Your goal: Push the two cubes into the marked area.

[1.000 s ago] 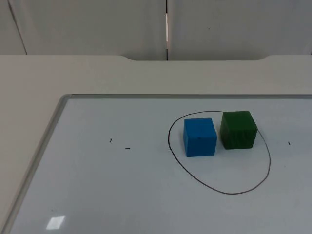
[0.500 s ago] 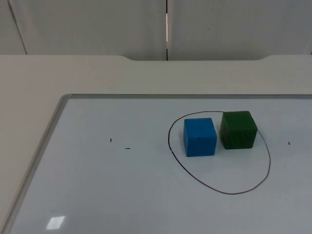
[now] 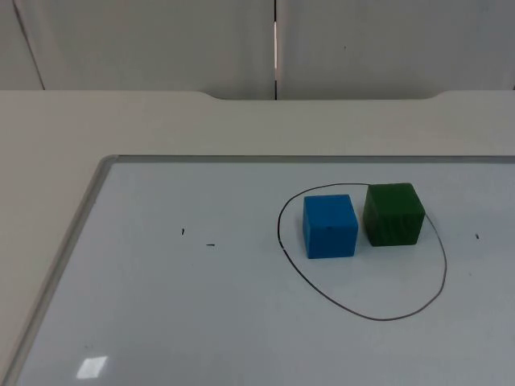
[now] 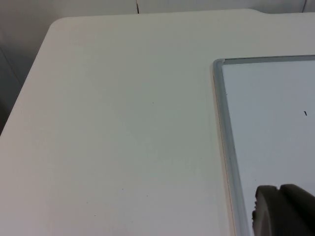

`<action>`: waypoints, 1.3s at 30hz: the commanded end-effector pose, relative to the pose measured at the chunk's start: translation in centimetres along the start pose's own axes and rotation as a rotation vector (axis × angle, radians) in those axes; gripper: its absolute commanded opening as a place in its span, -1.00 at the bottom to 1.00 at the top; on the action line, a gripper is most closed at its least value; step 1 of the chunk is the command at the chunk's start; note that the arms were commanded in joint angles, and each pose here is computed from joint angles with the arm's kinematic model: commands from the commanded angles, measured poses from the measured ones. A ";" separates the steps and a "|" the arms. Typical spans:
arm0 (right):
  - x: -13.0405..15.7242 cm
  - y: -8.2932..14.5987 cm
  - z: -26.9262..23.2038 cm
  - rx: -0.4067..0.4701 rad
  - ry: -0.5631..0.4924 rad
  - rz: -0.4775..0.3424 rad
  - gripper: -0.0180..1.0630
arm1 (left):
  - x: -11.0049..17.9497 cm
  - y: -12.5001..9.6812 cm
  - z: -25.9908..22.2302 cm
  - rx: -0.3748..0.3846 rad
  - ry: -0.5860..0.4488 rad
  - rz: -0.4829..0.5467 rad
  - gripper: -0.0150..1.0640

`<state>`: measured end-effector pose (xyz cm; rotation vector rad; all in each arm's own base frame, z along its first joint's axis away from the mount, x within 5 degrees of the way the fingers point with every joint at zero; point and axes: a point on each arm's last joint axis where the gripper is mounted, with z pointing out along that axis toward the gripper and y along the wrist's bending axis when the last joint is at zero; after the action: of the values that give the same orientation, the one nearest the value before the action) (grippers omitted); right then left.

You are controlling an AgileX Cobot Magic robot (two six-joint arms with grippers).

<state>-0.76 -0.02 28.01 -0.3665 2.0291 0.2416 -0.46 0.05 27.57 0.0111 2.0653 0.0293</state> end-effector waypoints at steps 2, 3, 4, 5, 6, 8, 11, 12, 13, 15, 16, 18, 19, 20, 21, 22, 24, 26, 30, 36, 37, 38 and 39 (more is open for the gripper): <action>0.0 0.0 0.0 -0.001 -0.007 -0.008 0.99 | 0.1 0.0 0.0 -0.003 -0.001 -0.003 -0.68; 0.0 0.0 0.0 -0.001 -0.007 -0.008 0.99 | 0.1 0.0 0.0 -0.003 -0.001 -0.003 -0.68; 0.0 0.0 0.0 -0.001 -0.007 -0.008 0.99 | 0.1 0.0 0.0 -0.003 -0.001 -0.003 -0.54; 0.0 0.0 0.0 -0.001 -0.007 -0.008 0.99 | 0.1 0.0 0.0 -0.003 -0.001 -0.003 -0.38; 0.0 0.0 0.0 -0.001 -0.007 -0.008 0.99 | 0.1 0.0 0.0 -0.003 -0.001 -0.003 -0.18; 0.0 0.0 0.0 -0.001 -0.007 -0.008 0.99 | 0.1 0.0 0.0 -0.003 -0.001 -0.003 0.00; 0.0 0.0 0.0 -0.001 -0.007 -0.008 0.99 | 0.1 0.0 0.0 -0.003 -0.001 -0.003 0.73; 0.0 0.0 0.0 -0.001 -0.007 -0.008 0.99 | 0.1 0.0 0.0 -0.003 -0.001 -0.003 0.99; 0.0 0.0 0.0 -0.001 -0.007 -0.008 0.99 | 0.1 0.0 0.0 -0.003 -0.001 -0.005 0.97; 0.0 0.0 0.0 -0.001 -0.007 -0.008 0.99 | 0.1 0.0 0.0 -0.003 -0.001 -0.005 0.97; 0.0 0.0 0.0 -0.001 -0.007 -0.008 0.99 | 0.1 0.0 0.0 -0.003 -0.001 -0.005 0.97; 0.0 0.0 0.0 -0.001 -0.007 -0.008 0.99 | 0.1 0.0 0.0 -0.003 -0.001 -0.005 0.97; 0.0 0.0 0.0 -0.001 -0.007 -0.008 0.99 | 0.1 0.0 0.0 -0.003 -0.001 -0.005 0.97; 0.0 0.0 0.0 -0.001 -0.007 -0.008 0.99 | 0.1 0.0 0.0 -0.003 -0.001 -0.005 0.97; 0.0 0.0 0.0 -0.001 -0.007 -0.008 0.99 | 0.1 0.0 0.0 -0.003 -0.001 -0.005 0.97; 0.0 0.0 0.0 -0.001 -0.007 -0.008 0.99 | 0.1 0.0 0.0 -0.003 -0.001 -0.005 0.97; 0.0 0.0 0.0 -0.001 -0.007 -0.008 0.99 | 0.1 0.0 0.0 -0.003 -0.001 -0.005 0.97; 0.0 0.0 0.0 -0.001 -0.007 -0.008 0.99 | 0.1 0.0 0.0 -0.001 -0.001 -0.006 0.97; 0.0 0.0 0.0 0.000 -0.007 -0.009 0.99 | 0.1 0.0 0.0 -0.001 -0.001 -0.006 0.97; 0.0 0.0 0.0 0.000 -0.007 -0.006 0.99 | 0.1 0.0 0.0 -0.001 -0.001 -0.006 0.97; 0.0 0.0 0.0 0.000 -0.007 -0.006 0.99 | 0.1 0.0 0.0 -0.003 -0.001 -0.005 0.97; 0.0 0.0 0.0 0.000 -0.007 -0.006 0.99 | 0.1 0.0 0.0 -0.003 -0.001 -0.005 0.97; 0.0 0.0 0.0 0.000 -0.007 -0.006 0.99 | 0.1 0.0 0.0 -0.003 -0.001 -0.005 0.97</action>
<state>-0.76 -0.02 28.01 -0.3665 2.0291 0.2416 -0.47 0.05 27.55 0.0111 2.0672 0.0292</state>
